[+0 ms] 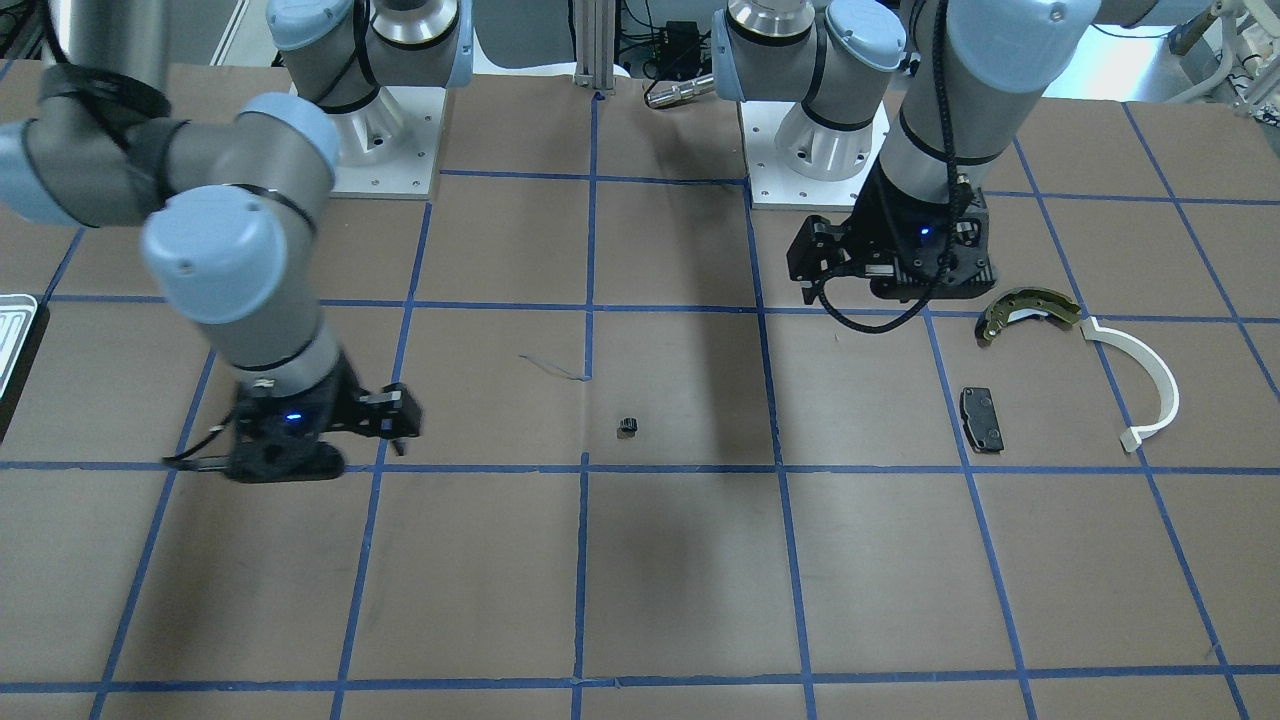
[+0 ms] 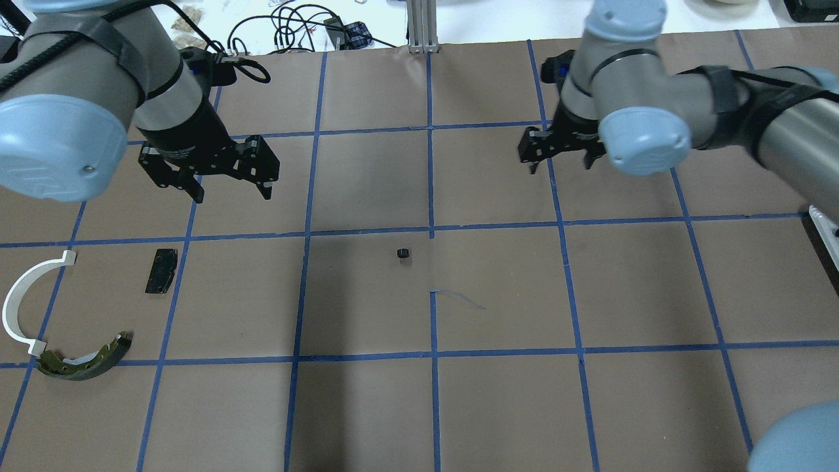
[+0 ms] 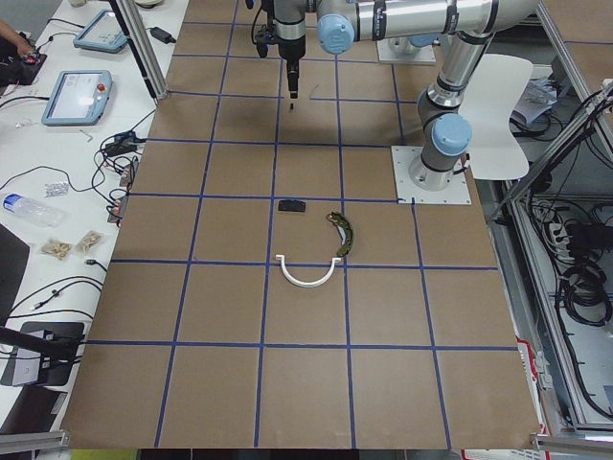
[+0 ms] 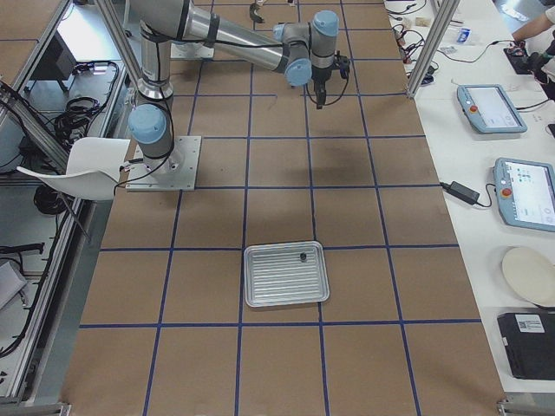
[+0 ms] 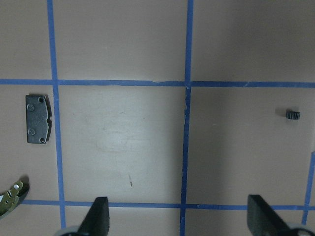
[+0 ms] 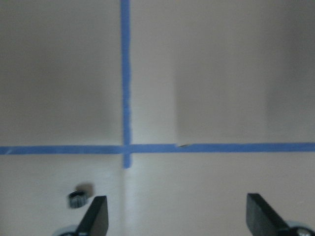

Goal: Place bearing gear from tray to pile

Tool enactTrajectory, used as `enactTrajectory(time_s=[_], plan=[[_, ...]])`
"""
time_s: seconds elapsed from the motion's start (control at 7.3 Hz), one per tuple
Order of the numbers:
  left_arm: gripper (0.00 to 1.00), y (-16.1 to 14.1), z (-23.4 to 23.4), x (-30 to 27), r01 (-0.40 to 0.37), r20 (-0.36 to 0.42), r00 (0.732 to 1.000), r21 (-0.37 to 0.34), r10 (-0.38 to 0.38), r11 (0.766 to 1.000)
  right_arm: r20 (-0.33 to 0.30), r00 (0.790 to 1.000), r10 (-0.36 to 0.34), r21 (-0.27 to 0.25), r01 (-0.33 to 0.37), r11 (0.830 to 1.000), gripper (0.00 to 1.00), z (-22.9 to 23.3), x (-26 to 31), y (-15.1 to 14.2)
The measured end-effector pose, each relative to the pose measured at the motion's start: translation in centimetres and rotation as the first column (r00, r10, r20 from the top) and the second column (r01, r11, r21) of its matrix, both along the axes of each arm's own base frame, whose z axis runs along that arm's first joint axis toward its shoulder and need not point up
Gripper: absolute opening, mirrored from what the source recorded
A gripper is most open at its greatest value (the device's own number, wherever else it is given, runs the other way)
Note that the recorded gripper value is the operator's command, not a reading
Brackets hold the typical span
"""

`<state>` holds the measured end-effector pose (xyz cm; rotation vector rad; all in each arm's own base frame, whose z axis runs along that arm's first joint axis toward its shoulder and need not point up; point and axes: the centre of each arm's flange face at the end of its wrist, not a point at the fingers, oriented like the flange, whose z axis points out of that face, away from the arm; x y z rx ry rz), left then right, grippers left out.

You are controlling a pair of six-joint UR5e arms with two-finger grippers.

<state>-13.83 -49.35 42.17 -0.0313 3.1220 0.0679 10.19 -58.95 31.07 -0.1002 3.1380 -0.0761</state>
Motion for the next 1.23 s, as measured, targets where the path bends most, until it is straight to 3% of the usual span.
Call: enactTrajectory(time_s=[0.55, 0.82, 1.23], plan=[[0.96, -2.7, -10.4, -11.5, 0.084, -0.037, 0.996, -0.033, -0.085, 0.996, -0.067, 0.997, -0.024, -0.011, 0.023, 1.000, 1.00, 0.4, -25.3, 0.1], [0.96, -2.5, -15.7, -14.7, 0.095, -0.050, 0.994, -0.024, -0.096, 0.995, -0.097, 0.995, 0.017, -0.014, -0.019, 1.000, 1.00, -3.2, -35.3, 0.9], [0.86, -2.4, -21.4, -16.2, 0.110, -0.049, 0.993, -0.010, -0.110, 0.994, -0.098, 0.994, 0.056, 0.000, -0.056, 0.998, 1.00, -10.2, -46.6, 3.9]])
